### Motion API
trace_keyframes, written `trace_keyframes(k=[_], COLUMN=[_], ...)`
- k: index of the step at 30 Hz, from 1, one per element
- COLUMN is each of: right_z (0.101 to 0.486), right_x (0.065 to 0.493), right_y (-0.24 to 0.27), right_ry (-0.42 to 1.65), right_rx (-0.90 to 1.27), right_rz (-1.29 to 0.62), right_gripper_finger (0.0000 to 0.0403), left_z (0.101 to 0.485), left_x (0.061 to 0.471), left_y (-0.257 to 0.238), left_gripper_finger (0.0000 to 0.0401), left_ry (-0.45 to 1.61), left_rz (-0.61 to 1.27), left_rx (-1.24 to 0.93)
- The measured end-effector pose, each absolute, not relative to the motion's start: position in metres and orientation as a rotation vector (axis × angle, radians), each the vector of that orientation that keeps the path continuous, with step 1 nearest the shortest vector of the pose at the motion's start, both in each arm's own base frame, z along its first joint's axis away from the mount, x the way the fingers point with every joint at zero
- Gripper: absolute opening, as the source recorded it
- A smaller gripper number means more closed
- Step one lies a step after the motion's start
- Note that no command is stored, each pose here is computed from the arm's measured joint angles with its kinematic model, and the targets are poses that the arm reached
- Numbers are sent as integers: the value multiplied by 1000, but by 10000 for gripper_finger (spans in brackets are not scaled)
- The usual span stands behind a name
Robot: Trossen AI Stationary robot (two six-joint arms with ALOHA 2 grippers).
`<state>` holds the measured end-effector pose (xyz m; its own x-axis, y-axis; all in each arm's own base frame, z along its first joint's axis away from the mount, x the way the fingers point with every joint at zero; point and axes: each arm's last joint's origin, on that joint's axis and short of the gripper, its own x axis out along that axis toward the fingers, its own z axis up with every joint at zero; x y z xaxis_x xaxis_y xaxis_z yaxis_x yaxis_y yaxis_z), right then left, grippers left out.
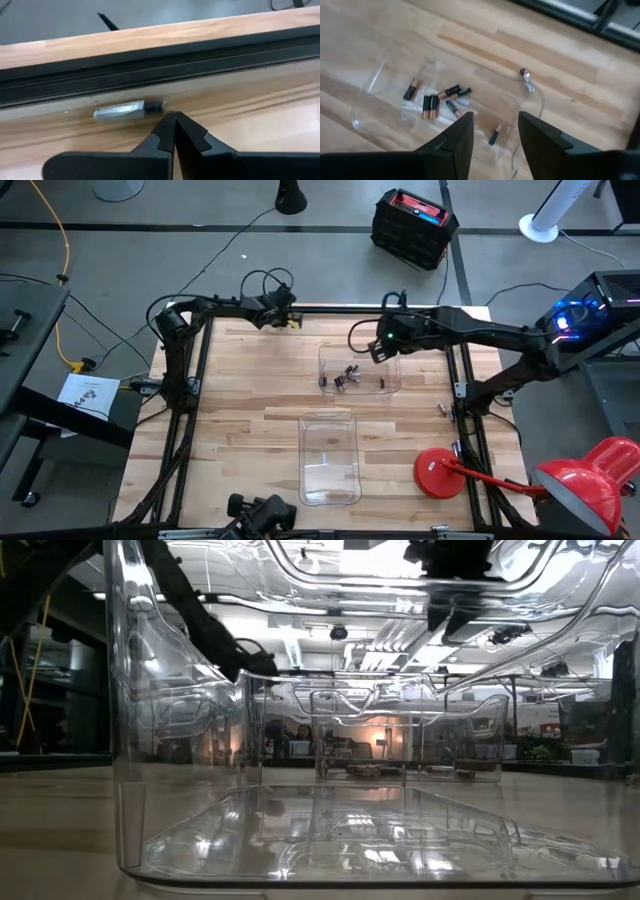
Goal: Sort batteries
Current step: Put the silver battery into the bottom transparent bin
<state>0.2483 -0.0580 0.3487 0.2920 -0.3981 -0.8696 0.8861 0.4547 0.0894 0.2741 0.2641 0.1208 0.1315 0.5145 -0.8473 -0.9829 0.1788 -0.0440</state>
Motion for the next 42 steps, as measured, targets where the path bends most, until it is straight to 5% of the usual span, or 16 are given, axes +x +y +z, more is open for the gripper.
trace_keyframes(k=[7,15,21,31,42], right_z=[358,359,359,359,359], right_x=[238,237,237,237,238], right_y=[-57,-62,-66,-66,-66], right_ry=[848,844,838,850,855], right_rx=[659,623,624,619,601], right_rz=[-951,-968,-973,-947,-935], right_gripper_finger=[149,149,149,149,149], left_z=[138,199,172,168,154], left_x=[270,268,242,223,227], left_y=[260,247,268,288,283], left_gripper_finger=[0,0,0,3,118], left_ry=[800,708,883,1020,1189], left_rz=[1192,1236,1199,846,689], left_rx=[-766,-480,-602,-536,-348])
